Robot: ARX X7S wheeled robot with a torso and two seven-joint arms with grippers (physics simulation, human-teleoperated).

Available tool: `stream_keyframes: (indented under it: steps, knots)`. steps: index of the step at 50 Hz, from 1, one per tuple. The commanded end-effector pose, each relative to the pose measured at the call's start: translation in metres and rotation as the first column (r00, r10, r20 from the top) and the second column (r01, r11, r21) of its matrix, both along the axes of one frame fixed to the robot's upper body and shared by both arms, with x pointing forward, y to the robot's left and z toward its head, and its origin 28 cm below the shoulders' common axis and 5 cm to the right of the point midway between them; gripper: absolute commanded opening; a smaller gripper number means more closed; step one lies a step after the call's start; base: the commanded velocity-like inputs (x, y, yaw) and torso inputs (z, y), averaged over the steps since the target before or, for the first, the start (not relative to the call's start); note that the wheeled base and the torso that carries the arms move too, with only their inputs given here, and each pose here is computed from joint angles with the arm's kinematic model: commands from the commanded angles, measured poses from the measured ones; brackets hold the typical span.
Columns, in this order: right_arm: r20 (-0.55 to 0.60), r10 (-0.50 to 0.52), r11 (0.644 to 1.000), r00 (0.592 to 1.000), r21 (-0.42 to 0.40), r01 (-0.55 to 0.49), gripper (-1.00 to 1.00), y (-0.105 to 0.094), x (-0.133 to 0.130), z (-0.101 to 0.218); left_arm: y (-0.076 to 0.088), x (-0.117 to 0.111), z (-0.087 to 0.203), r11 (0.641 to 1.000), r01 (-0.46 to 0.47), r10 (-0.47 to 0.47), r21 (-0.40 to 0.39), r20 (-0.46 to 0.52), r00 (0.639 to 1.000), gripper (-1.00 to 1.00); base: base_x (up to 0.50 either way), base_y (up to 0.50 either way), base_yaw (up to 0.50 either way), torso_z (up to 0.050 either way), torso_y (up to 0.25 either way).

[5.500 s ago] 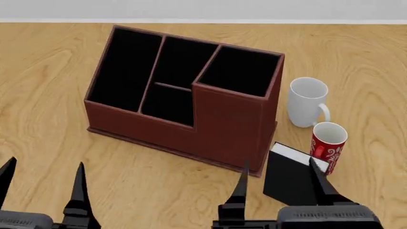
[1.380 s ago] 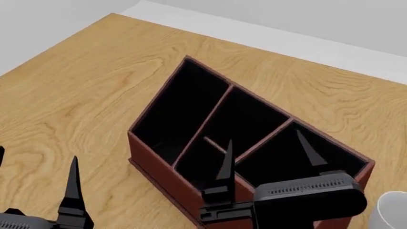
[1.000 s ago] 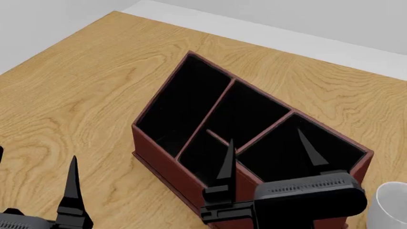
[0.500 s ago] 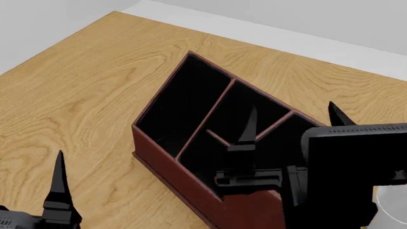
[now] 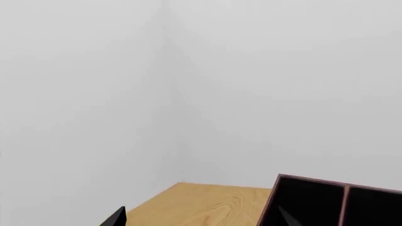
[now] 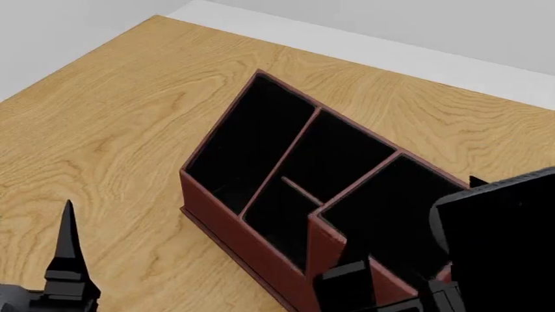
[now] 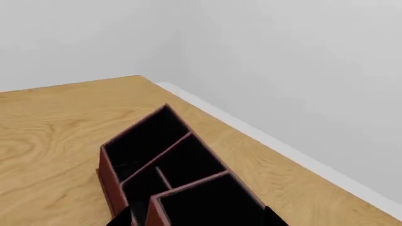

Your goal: Pick up the book and place it in the right compartment of the caddy.

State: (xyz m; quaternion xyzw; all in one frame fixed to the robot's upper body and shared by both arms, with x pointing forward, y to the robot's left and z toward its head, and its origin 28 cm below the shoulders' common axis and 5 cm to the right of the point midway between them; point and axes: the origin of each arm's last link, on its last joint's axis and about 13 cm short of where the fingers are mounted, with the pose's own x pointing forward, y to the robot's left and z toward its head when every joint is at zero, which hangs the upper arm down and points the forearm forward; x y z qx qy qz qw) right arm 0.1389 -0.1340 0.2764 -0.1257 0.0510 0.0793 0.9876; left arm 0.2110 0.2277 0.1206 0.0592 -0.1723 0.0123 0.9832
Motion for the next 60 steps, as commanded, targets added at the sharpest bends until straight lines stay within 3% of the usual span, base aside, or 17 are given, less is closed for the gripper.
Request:
stream_keyframes:
  steps: [1, 15, 27, 33, 60]
  knots:
    - [-0.155, -0.018, 0.999, 0.988, -0.054, 0.010, 1.00, -0.010, -0.021, 0.010, 0.002, -0.002, 0.003, 1.000, -0.006, 0.006, -0.006, 0.009, 1.000, 1.00, 0.00, 0.00, 0.00, 0.000, 0.000]
    - [-0.248, -0.011, 0.996, 0.969, -0.086, -0.011, 1.00, -0.015, -0.028, -0.001, 0.002, -0.003, 0.003, 1.000, -0.007, 0.007, -0.006, 0.012, 1.000, 1.00, 0.00, 0.00, 0.00, 0.000, 0.000]
    - [-0.273, -0.012, 0.976, 0.962, -0.212, -0.048, 1.00, -0.023, -0.010, -0.008, 0.001, -0.003, 0.003, 1.000, -0.001, 0.001, -0.002, 0.014, 1.000, 1.00, 0.00, 0.00, 0.00, 0.000, 0.000]
    - [-0.343, 0.014, 0.973, 0.939, -0.213, -0.093, 1.00, -0.023, -0.005, -0.022, 0.002, -0.003, 0.004, 1.000, -0.004, 0.004, -0.005, 0.016, 1.000, 1.00, 0.00, 0.00, 0.00, 0.000, 0.000]
    - [-0.465, 0.084, 0.967, 0.882, -0.175, -0.184, 1.00, -0.019, -0.016, -0.052, 0.000, -0.004, 0.004, 1.000, 0.004, -0.004, -0.008, 0.012, 1.000, 1.00, 0.00, 0.00, 0.00, 0.000, 0.000]
